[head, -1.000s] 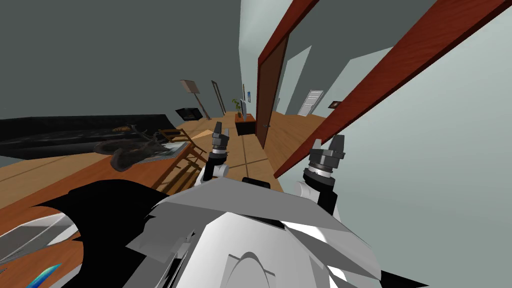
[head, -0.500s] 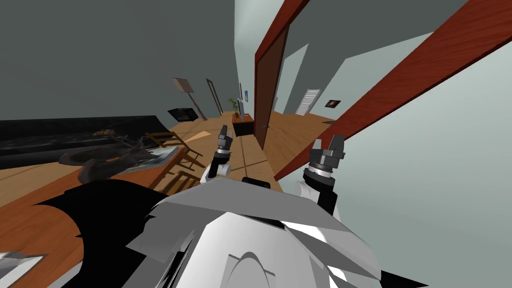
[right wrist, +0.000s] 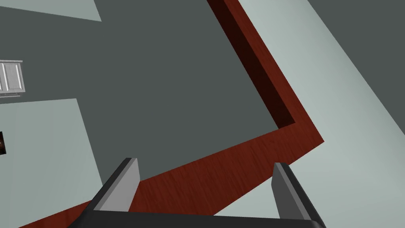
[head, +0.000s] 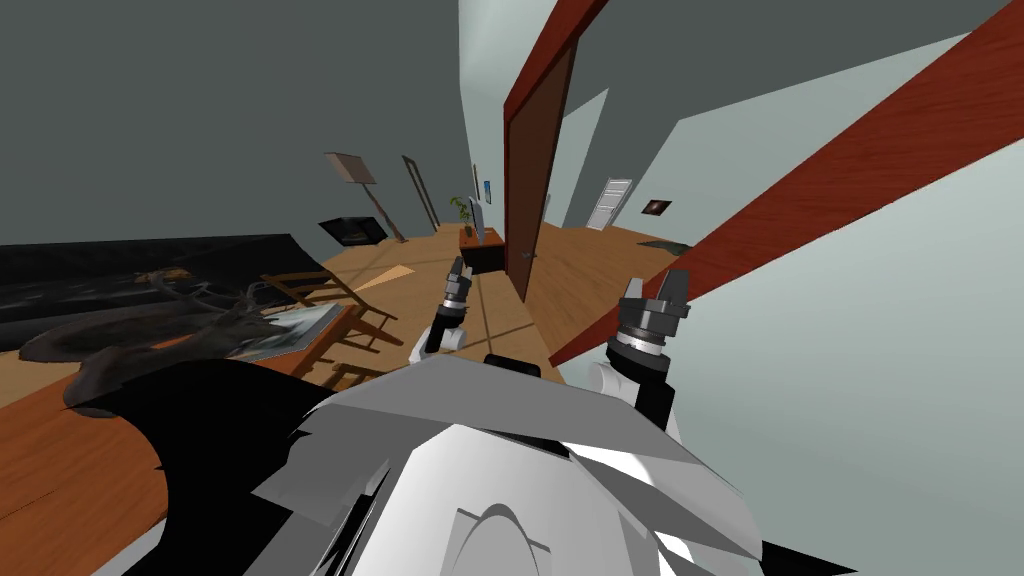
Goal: Push the door open
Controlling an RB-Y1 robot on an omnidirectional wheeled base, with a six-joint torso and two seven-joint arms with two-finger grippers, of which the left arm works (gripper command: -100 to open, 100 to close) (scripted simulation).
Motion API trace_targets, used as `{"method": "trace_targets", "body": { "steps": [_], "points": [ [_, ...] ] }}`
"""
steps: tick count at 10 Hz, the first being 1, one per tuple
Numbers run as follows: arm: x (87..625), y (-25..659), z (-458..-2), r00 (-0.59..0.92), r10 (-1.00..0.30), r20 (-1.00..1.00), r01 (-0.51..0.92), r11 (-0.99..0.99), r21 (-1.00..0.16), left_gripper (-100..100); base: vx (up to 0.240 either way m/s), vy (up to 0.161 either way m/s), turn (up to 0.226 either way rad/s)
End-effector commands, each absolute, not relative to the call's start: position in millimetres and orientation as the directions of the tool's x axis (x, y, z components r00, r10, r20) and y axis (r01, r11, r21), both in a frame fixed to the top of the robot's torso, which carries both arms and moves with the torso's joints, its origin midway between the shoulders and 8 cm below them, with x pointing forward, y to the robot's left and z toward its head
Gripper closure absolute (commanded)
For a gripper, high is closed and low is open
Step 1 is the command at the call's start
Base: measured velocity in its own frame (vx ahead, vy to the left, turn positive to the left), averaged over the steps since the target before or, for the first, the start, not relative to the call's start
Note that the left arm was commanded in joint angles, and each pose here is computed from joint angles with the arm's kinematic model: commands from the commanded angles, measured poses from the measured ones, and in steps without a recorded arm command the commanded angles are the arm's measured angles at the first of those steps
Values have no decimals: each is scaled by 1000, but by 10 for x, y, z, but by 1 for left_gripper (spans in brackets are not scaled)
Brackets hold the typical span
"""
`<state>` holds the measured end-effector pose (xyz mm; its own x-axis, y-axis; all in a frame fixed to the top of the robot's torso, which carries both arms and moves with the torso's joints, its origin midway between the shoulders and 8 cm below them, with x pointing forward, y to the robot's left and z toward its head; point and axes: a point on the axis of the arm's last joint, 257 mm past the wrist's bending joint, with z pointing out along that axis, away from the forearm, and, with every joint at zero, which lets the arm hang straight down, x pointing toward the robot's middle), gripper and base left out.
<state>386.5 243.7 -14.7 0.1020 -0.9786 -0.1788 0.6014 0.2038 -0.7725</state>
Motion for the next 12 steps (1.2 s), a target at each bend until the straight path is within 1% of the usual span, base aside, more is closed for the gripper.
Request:
{"method": "trace_targets", "body": {
  "steps": [1, 4, 12],
  "points": [
    [3933, 2366, -277, 78, -982, -173, 589, 186, -786, -100, 154, 61, -97],
    [4028, 2288, -449, 47, -985, -166, 572, 163, -804, -100, 142, 70, -74],
    [4248, 2058, -912, -34, -989, -146, 520, 107, -848, -100, 110, 59, -73]
  ]
}}
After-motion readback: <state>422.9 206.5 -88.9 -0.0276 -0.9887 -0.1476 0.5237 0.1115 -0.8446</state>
